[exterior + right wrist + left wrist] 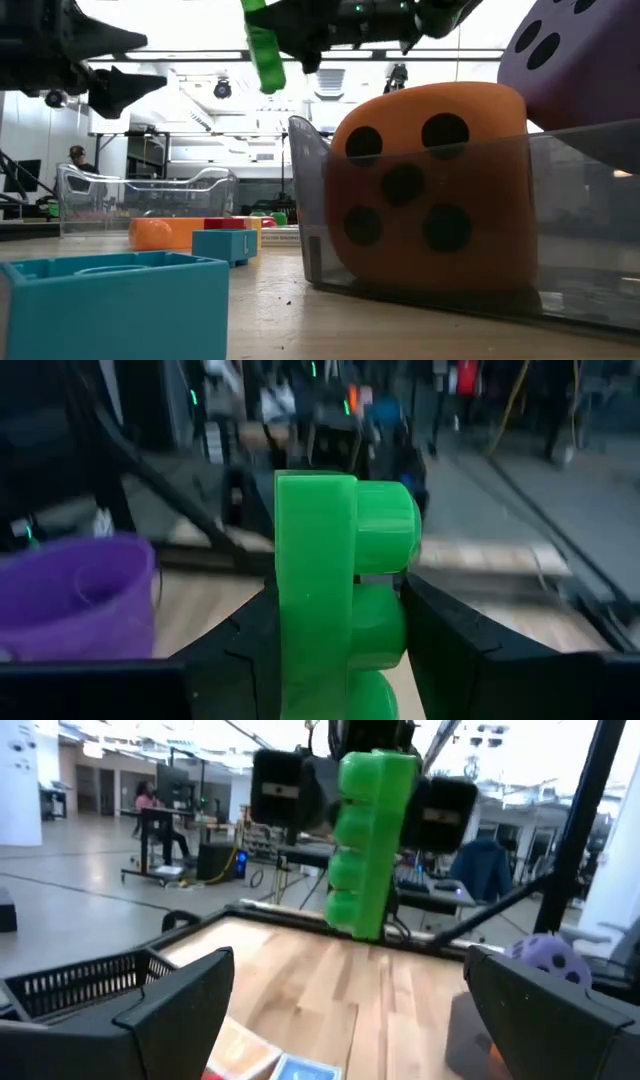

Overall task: Pick & Place Toys
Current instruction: Put the bottom green game piece into the transparent bin

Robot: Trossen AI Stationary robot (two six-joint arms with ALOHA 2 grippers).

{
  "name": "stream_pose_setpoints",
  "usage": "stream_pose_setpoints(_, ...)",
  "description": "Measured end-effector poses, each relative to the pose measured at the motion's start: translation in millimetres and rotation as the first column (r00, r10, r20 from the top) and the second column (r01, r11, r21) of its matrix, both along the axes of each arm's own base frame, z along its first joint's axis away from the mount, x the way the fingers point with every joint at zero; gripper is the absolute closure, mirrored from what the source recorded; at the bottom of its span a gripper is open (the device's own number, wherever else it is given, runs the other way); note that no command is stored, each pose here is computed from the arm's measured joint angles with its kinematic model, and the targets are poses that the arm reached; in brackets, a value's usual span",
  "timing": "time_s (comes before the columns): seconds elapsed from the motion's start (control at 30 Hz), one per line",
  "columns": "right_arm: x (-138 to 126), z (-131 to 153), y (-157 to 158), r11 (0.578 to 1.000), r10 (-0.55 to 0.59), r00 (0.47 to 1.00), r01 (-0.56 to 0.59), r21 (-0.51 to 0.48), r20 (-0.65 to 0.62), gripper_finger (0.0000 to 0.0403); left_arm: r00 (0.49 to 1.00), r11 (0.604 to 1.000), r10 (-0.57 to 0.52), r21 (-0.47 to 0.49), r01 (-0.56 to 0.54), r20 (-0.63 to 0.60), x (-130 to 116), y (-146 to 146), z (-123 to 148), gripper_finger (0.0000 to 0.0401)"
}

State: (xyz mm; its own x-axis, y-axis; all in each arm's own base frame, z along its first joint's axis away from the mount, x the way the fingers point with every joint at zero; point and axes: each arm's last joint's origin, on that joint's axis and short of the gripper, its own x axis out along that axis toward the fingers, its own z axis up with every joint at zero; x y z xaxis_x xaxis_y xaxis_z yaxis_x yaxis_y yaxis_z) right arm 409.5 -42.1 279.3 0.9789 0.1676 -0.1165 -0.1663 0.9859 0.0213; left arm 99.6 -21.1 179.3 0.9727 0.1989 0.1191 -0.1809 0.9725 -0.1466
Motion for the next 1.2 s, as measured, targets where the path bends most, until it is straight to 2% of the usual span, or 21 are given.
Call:
stream_pose_setpoints(0.2, 17, -16, 2, 1.0, 0.014, 0.999, -0.014, -0.005, 0.038, 0.0247, 0.999, 1.0, 0.003, 0.019, -0.004, 0.05, 10, -1, 7, 0.0003)
stream_pose_setpoints(0.5, 25, -8, 2, 0.999, 0.038, 0.995, -0.036, -0.019, 0.092, 0.0247, 0.995, 0.998, 0.02, 0.069, -0.013, -0.099, 45, -4, 26, 0.0003)
stream_pose_setpoints(0.77, 26, -6, 4, 0.998, 0.055, 0.992, -0.053, -0.024, 0.115, 0.0247, 0.99, 0.996, 0.016, 0.095, -0.003, -0.143, 81, -2, 41, 0.0003)
stream_pose_setpoints(1.07, 26, -5, 4, 0.998, 0.064, 0.988, -0.06, -0.035, 0.141, 0.0248, 0.978, 0.996, 0.018, 0.094, 0.002, -0.206, 111, 3, 34, 0.0004)
stream_pose_setpoints(1.2, 26, -4, 4, 0.997, 0.072, 0.986, -0.067, -0.037, 0.147, 0.0249, 0.981, 0.996, 0.027, 0.09, -0.01, -0.193, 115, 5, 33, 0.0029)
